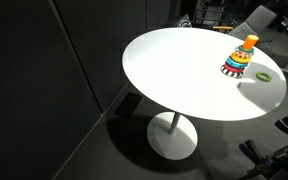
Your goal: Put the yellow ring on the orange stand
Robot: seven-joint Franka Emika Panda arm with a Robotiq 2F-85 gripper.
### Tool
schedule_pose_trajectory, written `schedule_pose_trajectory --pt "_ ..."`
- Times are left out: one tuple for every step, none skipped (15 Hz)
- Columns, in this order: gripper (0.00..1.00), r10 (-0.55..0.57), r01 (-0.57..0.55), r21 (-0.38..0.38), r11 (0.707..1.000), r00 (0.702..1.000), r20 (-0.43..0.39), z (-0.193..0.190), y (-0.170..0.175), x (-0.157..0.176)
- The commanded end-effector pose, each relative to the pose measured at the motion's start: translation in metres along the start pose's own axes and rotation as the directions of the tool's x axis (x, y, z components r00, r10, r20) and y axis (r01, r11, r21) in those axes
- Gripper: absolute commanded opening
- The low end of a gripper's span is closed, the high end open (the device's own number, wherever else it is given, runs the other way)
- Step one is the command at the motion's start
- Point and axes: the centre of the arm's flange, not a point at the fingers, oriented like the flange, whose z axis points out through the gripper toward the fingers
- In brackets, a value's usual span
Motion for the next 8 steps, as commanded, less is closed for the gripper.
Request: schedule_pose_trajectory --pt "1.00 -0.042 0.042 0.011 0.999 0.999 0.006 0.025 0.029 0.008" --pt "1.00 -0.057 0.057 0.015 0.998 0.998 0.014 0.031 0.037 0.007" --pt "1.00 -0.070 0.070 0.022 0.997 0.997 0.020 0.036 0.043 0.007" --pt "1.00 -0.085 0.084 0.028 0.996 0.996 0.028 0.041 0.052 0.006" --pt "1.00 -0.097 0.096 0.031 0.995 0.995 0.036 0.045 0.058 0.006" --pt "1.00 -0.108 0.107 0.031 0.994 0.993 0.041 0.049 0.065 0.006" --pt "1.00 -0.115 0.114 0.025 0.993 0.992 0.042 0.053 0.072 0.006" --pt "1.00 -0.126 0.126 0.019 0.992 0.991 0.044 0.055 0.077 0.006"
